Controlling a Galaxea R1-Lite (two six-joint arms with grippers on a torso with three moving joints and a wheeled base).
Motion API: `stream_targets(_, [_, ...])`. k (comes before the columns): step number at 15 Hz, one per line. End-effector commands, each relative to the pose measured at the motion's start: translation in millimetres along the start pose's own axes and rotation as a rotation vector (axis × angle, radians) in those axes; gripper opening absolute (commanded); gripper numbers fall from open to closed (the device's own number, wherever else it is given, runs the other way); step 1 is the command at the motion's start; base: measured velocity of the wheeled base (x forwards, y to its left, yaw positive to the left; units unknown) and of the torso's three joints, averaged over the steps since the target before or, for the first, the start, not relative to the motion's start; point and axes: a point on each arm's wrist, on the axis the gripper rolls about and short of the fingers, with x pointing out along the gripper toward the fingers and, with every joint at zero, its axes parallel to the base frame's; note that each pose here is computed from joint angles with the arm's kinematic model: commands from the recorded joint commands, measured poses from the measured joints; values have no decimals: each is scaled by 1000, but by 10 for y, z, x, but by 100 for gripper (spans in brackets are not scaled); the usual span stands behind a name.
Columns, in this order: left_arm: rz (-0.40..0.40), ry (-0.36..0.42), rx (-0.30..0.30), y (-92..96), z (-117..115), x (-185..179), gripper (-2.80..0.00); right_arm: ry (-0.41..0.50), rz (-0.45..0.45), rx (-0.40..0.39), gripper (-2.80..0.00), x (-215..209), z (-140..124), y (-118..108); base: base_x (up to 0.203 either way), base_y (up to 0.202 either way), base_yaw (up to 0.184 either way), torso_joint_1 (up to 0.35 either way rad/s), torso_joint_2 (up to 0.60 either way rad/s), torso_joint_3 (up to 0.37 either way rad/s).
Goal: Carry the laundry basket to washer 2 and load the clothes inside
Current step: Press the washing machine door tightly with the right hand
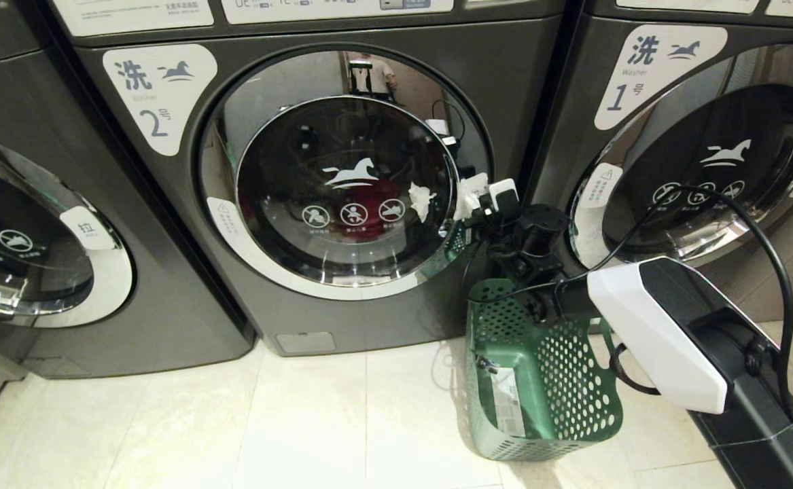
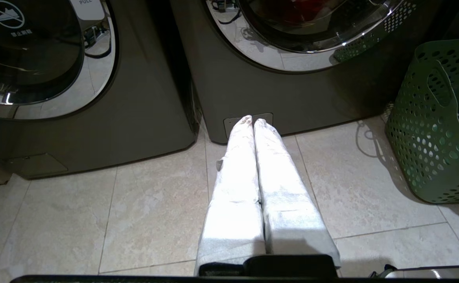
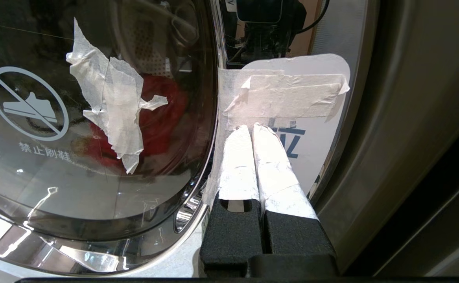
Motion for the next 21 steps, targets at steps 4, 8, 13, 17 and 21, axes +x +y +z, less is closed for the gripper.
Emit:
stream_targets(4, [1, 1, -3, -1, -4, 1, -280, -43, -9, -5, -280, 14, 134, -19, 0, 0, 0, 0, 0, 0])
stream_targets(8, [0, 3, -25, -1, -7, 1, -280, -44, -6, -5, -280, 14, 136, -11, 0, 0, 0, 4, 0, -51])
stream_targets(13, [-1, 3, -24, -1, -7, 1, -280, -45, -6, -5, -280, 15, 144, -13, 0, 0, 0, 0, 0, -5])
stream_targets(17, [0, 4, -26, -1, -7, 1, -280, -43, -7, -5, -280, 13, 141, -12, 0, 0, 0, 1, 3, -107])
stream_targets(21, [0, 5, -26, -1, -8, 1, -280, -38, -5, -5, -280, 2, 150, -6, 0, 0, 0, 0, 0, -30])
